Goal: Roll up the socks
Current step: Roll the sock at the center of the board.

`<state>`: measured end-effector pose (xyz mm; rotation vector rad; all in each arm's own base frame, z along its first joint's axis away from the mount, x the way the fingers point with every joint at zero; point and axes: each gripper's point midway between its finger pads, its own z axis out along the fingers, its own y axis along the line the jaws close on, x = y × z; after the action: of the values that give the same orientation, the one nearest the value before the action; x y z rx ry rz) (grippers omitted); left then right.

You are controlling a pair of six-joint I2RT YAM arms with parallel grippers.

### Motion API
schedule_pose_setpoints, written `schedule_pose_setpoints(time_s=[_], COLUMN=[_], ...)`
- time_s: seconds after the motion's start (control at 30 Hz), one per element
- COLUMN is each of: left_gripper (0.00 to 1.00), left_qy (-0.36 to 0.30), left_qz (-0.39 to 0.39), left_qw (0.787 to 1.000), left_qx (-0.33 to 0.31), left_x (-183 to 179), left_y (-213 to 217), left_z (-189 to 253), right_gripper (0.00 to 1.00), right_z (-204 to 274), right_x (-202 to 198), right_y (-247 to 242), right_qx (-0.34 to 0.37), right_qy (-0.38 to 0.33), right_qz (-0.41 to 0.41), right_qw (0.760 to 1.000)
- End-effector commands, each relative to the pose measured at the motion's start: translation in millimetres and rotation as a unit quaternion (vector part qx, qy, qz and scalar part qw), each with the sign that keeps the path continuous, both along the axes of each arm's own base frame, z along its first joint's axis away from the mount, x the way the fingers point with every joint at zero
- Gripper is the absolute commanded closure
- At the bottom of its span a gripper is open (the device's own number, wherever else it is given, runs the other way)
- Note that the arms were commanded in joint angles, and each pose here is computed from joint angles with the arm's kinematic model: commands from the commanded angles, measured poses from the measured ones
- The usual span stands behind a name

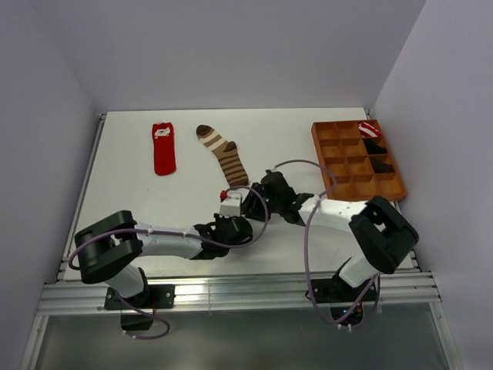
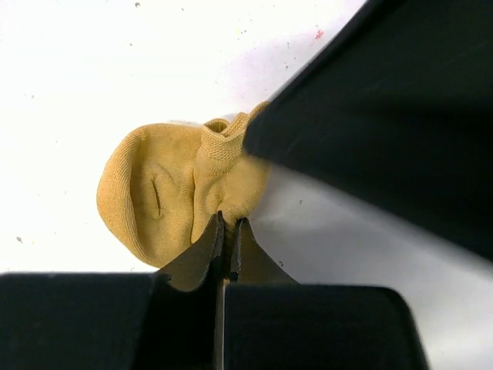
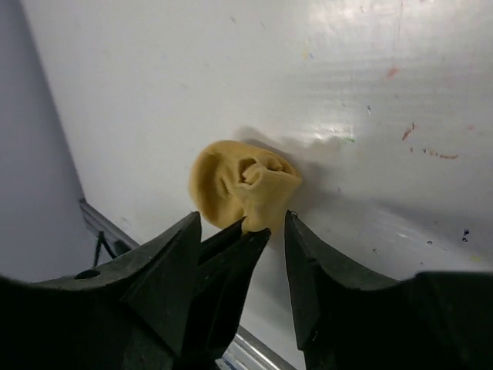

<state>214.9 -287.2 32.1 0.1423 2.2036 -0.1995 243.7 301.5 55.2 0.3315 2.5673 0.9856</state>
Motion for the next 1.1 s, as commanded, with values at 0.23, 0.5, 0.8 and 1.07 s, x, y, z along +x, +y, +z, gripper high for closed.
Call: schedule_pose_setpoints(time_s=[0.23,0.5,0.8,1.07], left_gripper=[1.0,1.0,1.0,1.0], left_qy=[0.123,0.162,0.223,0.259], left_qz=[-0.018,0.003,0.042,0.053], left_qw=[0.968,0.923,0.894,0.877], left_qx=[-0.22,-0.348,-0.387,-0.402], left_x=[-1,14,19,12], left_y=[5,17,33,30], left_z=[11,37,13,-7], right_gripper=[0.33,0.33,0.36,0.37], right_z=[62,34,3,-18], right_x=[29,15,12,10], right_y=[-12,7,23,31], right_qx=[0.081,0.097,0.09,0.079], right_qy=[-0.138,-0.114,-0.089,-0.061], right_qz=[-0.054,-0.031,-0.022,-0.015], right_qw=[0.986,0.988,0.992,0.995])
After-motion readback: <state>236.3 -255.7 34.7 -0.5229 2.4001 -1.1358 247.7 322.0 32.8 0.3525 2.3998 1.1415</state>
